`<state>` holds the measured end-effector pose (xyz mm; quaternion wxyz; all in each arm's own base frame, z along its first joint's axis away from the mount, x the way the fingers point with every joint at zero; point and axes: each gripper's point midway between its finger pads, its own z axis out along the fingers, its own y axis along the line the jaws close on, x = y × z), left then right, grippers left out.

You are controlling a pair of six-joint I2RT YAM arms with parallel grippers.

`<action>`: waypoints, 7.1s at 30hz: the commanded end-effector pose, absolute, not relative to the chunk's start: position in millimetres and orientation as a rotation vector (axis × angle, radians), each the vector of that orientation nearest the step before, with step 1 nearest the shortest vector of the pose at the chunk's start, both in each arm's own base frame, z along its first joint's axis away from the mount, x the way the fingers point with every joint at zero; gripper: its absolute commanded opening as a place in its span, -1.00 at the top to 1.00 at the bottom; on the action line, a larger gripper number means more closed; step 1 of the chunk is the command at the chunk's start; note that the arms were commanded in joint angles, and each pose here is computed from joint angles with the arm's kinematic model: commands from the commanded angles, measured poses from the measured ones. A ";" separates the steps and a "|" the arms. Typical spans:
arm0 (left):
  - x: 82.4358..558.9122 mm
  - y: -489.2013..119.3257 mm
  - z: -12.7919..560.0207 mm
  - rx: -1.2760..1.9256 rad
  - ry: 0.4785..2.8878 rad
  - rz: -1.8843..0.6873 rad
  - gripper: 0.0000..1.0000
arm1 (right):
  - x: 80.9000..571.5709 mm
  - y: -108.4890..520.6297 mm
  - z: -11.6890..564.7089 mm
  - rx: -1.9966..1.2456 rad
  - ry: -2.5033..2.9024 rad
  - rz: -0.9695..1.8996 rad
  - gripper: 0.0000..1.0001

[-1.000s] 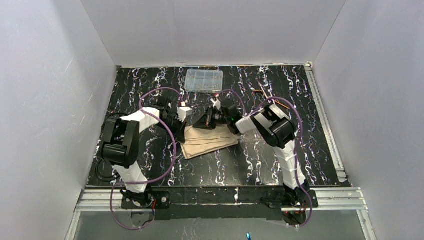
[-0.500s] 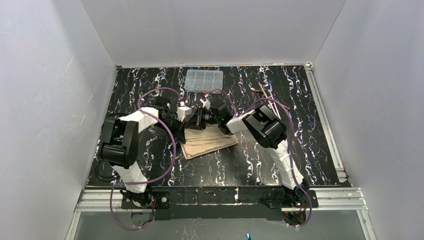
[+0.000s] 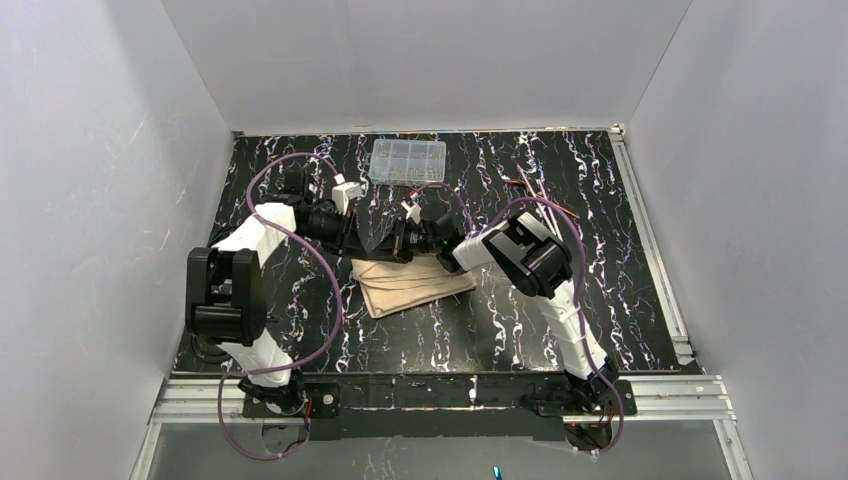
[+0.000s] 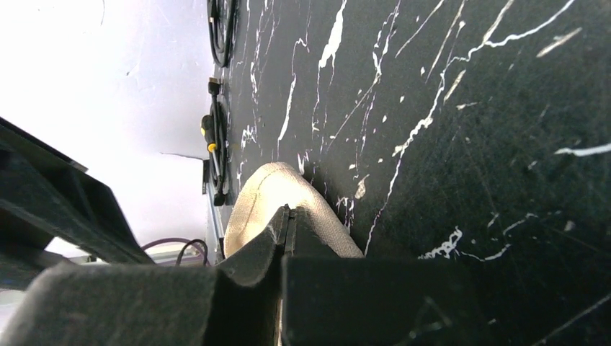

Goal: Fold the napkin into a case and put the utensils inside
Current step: Smooth out the 2/3-rectangle-folded napkin at the center of the board, then pick up the 2/3-rectangle-folded napkin from the center of the board.

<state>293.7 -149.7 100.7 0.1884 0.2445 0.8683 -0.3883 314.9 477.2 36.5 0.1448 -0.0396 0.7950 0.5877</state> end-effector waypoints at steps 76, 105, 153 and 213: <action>139.6 -169.8 316.4 0.687 2.218 -1.702 -0.38 | 150.7 412.2 301.7 -0.888 1.479 1.419 -0.02; 158.0 -172.5 297.4 0.677 2.223 -1.760 -0.37 | 195.2 430.5 283.5 -0.767 1.565 1.506 0.97; 181.5 -148.2 87.9 2.132 1.386 -0.384 -0.81 | 300.1 419.3 104.2 -0.700 2.126 1.327 0.03; 206.6 -178.1 51.5 2.151 1.355 -0.269 1.00 | 277.7 389.1 12.6 -0.621 2.271 1.257 0.39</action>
